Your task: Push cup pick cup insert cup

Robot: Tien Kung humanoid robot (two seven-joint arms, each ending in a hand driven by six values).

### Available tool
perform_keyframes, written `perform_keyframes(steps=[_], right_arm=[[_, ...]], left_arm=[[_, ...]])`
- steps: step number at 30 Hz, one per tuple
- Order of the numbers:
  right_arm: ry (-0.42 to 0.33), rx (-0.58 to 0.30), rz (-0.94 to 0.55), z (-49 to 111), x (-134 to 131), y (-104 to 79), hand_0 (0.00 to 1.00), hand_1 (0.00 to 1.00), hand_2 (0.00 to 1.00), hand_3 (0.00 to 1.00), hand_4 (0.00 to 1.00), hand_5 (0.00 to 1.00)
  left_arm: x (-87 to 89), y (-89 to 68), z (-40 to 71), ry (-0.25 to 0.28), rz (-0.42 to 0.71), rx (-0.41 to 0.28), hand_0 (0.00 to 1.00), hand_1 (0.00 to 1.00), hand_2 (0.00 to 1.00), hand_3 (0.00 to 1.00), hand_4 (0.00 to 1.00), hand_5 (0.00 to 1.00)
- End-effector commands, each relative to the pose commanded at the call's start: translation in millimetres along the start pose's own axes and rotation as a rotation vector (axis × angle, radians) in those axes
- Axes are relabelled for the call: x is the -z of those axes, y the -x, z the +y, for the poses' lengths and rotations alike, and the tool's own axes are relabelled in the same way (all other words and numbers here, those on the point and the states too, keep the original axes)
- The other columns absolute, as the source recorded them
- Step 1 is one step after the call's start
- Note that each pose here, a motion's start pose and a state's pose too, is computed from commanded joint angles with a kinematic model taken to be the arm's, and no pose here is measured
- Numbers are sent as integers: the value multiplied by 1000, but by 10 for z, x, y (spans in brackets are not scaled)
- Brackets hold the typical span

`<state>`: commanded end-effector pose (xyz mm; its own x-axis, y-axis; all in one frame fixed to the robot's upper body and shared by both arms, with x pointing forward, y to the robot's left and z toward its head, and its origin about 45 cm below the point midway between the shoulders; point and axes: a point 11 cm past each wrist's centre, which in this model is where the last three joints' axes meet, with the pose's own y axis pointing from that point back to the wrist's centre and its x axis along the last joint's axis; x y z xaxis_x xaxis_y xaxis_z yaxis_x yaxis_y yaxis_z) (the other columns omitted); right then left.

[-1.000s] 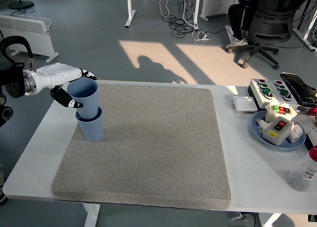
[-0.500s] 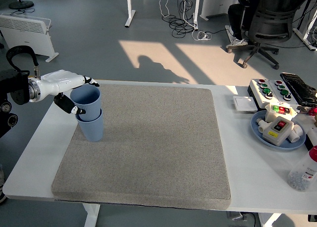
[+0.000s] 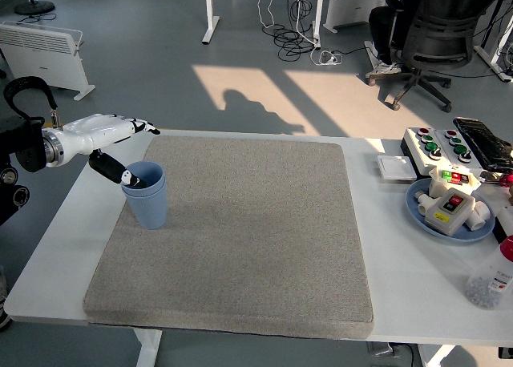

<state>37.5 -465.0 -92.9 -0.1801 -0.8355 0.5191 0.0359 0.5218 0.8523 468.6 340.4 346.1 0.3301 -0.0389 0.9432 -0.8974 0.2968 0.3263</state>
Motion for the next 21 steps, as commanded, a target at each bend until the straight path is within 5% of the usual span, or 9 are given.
perform_keyframes(steps=[6,7,12,13,21], right_arm=[[-2,0,-2,1,13,-2,691,610,634,550,106,412],[-2,0,-2,2,16,-2,691,610,633,551,107,412],[-5,0,-3,3,31,-1,691,610,633,551,107,412],[-6,0,-5,4,34,2,691,610,633,550,106,411],[-13,-1,-12,7,61,2,691,610,633,550,107,410]], left_arm=[[-2,-69,24,2,41,-72,956,973,998,998,998,498],[-13,-104,32,6,73,-112,857,867,953,913,848,697],[-109,-247,98,60,279,-273,857,867,953,913,848,697],[-148,-255,119,81,319,-297,716,718,745,731,728,770],[-224,-140,250,156,693,-436,671,687,708,713,663,796]])
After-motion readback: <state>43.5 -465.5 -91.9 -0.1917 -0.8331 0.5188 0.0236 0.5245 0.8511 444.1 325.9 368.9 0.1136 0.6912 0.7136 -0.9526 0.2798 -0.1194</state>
